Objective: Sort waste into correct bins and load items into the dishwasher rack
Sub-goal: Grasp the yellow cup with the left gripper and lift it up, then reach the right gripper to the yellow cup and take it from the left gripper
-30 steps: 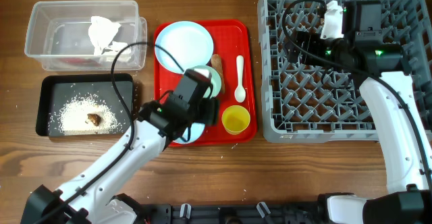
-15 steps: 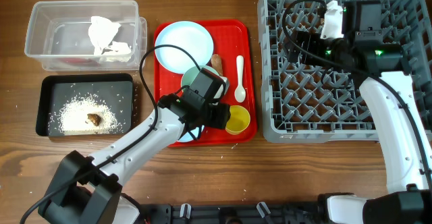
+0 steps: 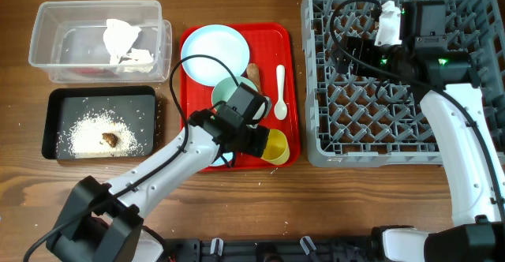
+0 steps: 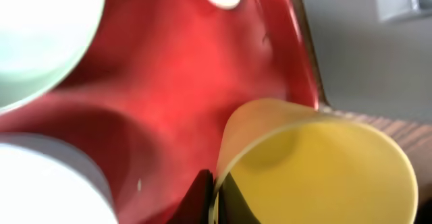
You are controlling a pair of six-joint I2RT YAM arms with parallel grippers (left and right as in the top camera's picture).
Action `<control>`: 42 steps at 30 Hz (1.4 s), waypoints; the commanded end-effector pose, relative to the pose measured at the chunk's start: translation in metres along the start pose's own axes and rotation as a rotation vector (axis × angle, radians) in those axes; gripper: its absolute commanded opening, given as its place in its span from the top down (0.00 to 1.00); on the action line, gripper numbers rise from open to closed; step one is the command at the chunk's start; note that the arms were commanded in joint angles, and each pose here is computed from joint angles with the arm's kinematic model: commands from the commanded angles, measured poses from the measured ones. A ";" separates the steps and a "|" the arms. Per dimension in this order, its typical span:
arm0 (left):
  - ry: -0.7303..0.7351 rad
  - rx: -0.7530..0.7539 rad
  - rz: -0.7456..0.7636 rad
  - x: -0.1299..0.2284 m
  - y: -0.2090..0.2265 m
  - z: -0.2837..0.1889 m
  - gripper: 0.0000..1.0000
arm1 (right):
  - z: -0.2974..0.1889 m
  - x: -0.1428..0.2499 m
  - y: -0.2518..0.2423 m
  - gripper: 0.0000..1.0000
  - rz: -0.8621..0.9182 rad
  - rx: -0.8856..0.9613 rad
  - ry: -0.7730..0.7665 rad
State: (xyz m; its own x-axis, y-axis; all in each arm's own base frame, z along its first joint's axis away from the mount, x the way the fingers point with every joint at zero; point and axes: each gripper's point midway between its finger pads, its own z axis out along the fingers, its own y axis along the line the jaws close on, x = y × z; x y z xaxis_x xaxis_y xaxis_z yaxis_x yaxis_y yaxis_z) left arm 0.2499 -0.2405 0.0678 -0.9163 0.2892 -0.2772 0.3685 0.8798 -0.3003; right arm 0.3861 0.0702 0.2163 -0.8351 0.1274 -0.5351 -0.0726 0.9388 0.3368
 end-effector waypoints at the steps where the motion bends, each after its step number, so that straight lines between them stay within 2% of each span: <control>1: -0.089 0.035 -0.060 -0.033 -0.009 -0.033 0.96 | 0.001 -0.003 0.008 0.00 0.001 -0.029 0.003; 3: -0.139 0.052 -0.128 -0.046 -0.005 -0.049 0.96 | 0.001 -0.002 0.014 0.00 -0.001 -0.066 0.006; 7: -0.240 0.186 -0.264 -0.071 0.005 -0.088 0.96 | -0.001 -0.005 0.027 0.00 -0.009 -0.142 -0.001; 12: -0.257 0.337 -0.357 -0.081 0.025 -0.113 0.96 | -0.002 -0.005 0.035 0.00 -0.020 -0.187 0.001; 19: -0.306 0.485 -0.477 -0.090 0.064 -0.144 0.96 | -0.011 0.000 0.066 0.00 -0.077 -0.374 0.019; 29: -0.391 0.587 -0.508 -0.098 0.090 -0.174 0.96 | -0.056 -0.003 0.133 0.00 -0.246 -0.852 -0.032; 34: -0.426 0.760 -0.423 -0.109 0.071 -0.201 0.96 | -0.071 0.001 0.158 0.00 -0.326 -1.076 -0.029; 42: -0.443 0.872 -0.345 -0.116 0.056 -0.221 0.96 | -0.040 0.017 0.203 0.00 -0.383 -1.124 0.040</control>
State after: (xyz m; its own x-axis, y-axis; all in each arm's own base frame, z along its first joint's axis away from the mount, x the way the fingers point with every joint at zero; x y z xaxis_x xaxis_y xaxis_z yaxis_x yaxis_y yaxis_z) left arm 0.3501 -0.1384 0.2614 -0.9163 -0.2777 -0.2885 0.1946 0.3209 -0.9269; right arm 0.3354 0.2342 0.3066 -0.6631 -0.1134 -0.7399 -0.7481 0.1315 0.6504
